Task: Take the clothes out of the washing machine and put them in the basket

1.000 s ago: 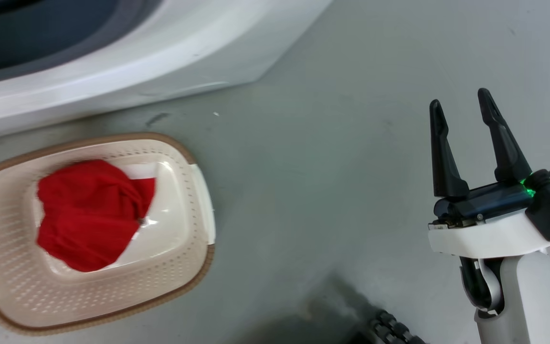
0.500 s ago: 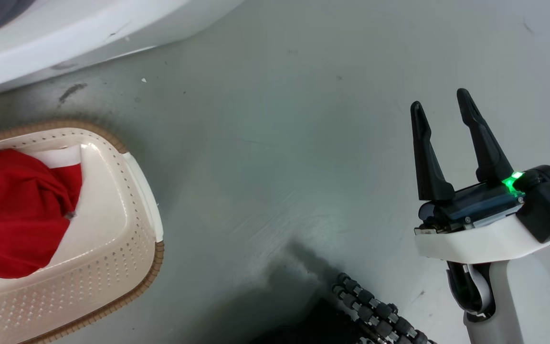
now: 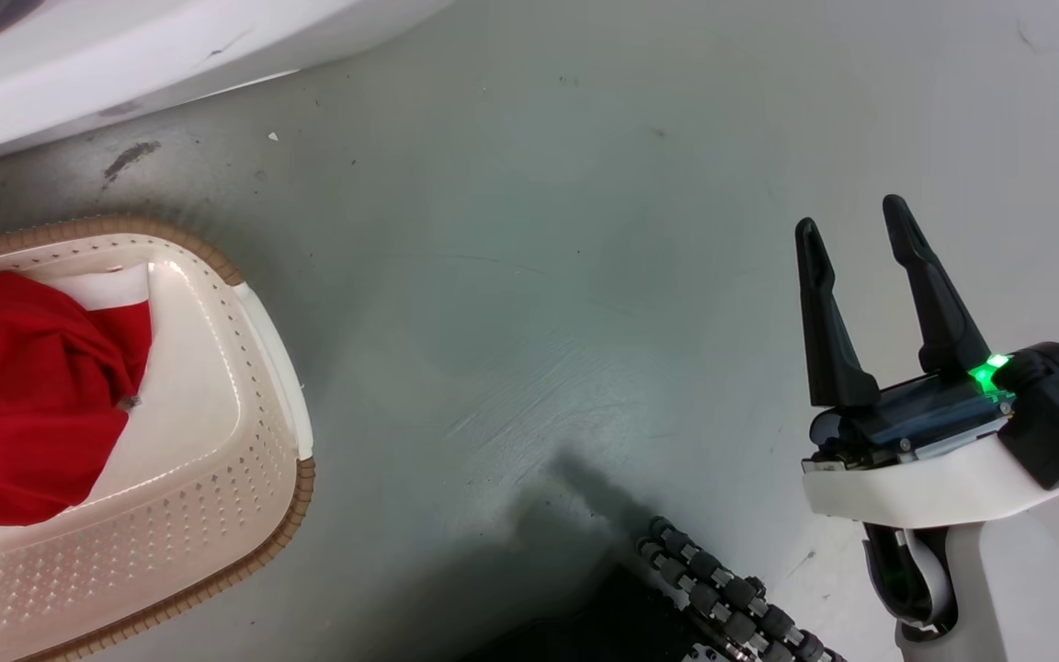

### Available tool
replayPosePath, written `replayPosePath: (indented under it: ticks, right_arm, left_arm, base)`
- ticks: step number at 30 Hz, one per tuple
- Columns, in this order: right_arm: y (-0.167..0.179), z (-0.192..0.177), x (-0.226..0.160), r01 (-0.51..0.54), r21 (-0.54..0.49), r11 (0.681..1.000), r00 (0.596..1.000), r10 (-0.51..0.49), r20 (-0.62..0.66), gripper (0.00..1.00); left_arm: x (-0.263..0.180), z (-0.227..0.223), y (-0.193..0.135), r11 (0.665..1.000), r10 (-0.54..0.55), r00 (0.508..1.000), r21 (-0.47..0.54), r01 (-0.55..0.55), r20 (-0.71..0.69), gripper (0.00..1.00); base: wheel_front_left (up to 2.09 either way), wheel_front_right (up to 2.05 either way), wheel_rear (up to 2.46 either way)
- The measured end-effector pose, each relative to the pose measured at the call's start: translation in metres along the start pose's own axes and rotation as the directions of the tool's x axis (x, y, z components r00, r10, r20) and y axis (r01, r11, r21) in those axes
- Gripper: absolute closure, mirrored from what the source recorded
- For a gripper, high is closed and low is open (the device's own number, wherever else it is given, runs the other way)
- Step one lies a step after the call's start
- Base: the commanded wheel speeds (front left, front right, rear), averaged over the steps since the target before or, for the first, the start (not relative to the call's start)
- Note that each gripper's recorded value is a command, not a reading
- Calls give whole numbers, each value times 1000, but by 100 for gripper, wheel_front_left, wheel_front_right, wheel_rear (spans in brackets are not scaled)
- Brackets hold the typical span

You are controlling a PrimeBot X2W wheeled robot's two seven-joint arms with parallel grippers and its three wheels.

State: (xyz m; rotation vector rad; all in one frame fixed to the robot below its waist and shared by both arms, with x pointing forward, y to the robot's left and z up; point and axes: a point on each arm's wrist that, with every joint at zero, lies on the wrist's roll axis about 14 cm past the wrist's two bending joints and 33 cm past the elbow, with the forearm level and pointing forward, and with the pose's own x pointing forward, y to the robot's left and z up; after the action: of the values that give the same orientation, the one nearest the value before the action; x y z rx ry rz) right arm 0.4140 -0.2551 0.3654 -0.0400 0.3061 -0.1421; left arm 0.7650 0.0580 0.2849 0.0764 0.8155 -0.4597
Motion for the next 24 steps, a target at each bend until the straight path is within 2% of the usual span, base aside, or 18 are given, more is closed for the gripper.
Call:
replayPosePath:
  ticks: [1, 2, 12, 24]
  right_arm:
    - [0, 0, 0, 0, 0, 1000, 1000, 0, 0, 0]
    - [0, -1, 1, 1, 0, 1000, 1000, -1, -1, 0]
    - [2, 4, 4, -8, -1, 1000, 1000, 8, 15, 0]
    - [2, 34, 11, -23, -49, 999, 994, 28, 104, 0]
  left_arm:
    - [0, 1, 0, 1000, -2, 1000, -3, 2, 1, 59]
    - [1, 2, 0, 1000, -4, 1000, 0, 4, 13, 100]
    - [-2, 13, 0, 1000, -1, 996, 25, -1, 86, 100]
    - [-44, 65, 6, 1000, 11, 945, 11, -15, 327, 100]
  base:
    - [0, 0, 0]
    - [0, 0, 0]
    - [0, 0, 0]
    - [0, 0, 0]
